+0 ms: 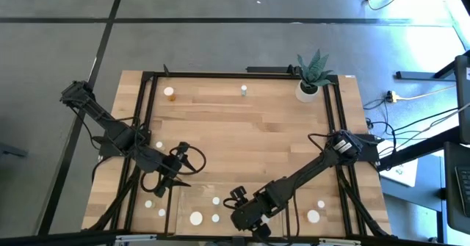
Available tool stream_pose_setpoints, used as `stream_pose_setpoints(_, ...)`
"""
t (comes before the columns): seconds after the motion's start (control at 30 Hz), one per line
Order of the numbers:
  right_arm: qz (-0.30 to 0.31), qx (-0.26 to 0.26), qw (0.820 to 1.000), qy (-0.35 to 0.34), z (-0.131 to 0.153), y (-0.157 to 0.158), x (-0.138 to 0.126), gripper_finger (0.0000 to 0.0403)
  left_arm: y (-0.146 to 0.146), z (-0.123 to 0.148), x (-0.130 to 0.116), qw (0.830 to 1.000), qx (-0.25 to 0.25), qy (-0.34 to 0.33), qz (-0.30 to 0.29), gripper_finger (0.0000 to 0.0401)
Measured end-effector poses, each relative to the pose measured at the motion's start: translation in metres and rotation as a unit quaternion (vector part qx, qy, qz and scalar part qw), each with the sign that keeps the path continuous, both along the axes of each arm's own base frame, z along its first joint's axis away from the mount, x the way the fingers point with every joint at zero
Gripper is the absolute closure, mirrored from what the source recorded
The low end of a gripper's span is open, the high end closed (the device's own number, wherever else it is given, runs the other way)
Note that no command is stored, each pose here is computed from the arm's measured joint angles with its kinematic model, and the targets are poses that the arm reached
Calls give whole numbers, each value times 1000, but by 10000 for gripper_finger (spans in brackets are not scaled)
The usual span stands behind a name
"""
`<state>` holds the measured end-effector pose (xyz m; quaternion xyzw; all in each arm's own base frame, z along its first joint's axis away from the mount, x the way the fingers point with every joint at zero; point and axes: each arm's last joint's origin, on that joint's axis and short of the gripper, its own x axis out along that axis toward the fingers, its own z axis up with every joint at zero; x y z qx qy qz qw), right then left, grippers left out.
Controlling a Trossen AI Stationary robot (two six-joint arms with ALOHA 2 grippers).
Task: Pick and place medicine bottles onto shelf by color
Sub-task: Put the top middle pink pill bottle on the shelf, then put the bottom orange pill bottle on the shelf aligned with the other orange pill bottle
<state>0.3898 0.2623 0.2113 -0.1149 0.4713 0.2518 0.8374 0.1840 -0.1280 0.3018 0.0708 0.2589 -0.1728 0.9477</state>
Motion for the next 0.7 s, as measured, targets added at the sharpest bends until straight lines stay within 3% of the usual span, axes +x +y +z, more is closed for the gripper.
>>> stream_pose_setpoints(0.3,1,-1,1000,-2,1,-1,1,203,0,0,0,1000,0,0,0,183)
stream_pose_setpoints(0.7,-2,-1,1000,-2,1,-3,2,201,0,0,0,999,-29,11,18,183)
